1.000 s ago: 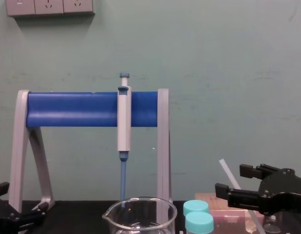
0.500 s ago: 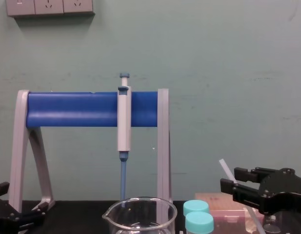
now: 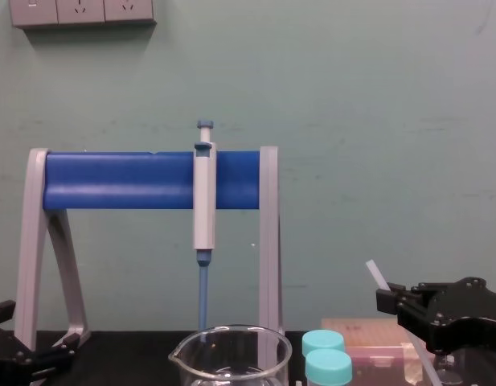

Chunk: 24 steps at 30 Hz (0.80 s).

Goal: Pick up the stirring rod with one hand, then place it down.

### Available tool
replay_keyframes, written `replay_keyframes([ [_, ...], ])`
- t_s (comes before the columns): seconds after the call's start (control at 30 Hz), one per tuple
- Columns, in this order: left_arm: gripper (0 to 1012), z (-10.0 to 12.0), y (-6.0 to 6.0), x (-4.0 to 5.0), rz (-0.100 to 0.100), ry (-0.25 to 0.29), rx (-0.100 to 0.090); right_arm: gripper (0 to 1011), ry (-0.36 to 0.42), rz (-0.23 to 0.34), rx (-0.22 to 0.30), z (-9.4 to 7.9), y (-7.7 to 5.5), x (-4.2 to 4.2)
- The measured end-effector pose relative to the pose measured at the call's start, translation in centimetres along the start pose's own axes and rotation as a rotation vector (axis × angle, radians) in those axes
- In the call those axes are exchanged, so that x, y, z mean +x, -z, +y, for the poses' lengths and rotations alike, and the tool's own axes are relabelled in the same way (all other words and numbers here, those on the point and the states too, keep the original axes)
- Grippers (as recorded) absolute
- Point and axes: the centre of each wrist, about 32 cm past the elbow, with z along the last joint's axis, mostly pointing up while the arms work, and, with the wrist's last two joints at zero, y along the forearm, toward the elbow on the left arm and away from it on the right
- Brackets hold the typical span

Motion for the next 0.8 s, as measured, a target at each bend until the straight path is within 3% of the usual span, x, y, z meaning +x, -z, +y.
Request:
replay_keyframes([
  [0.53, 1001, 0.0, 0.0, 0.0, 0.0, 0.0, 0.0, 71, 0.005, 0.002, 0.005, -0.03, -0.02, -0.04],
  [0.8, 1000, 0.0, 0.0, 0.0, 0.0, 0.0, 0.0, 70, 0.032, -0.022, 0.071, -0.33, -0.83, -0.32],
])
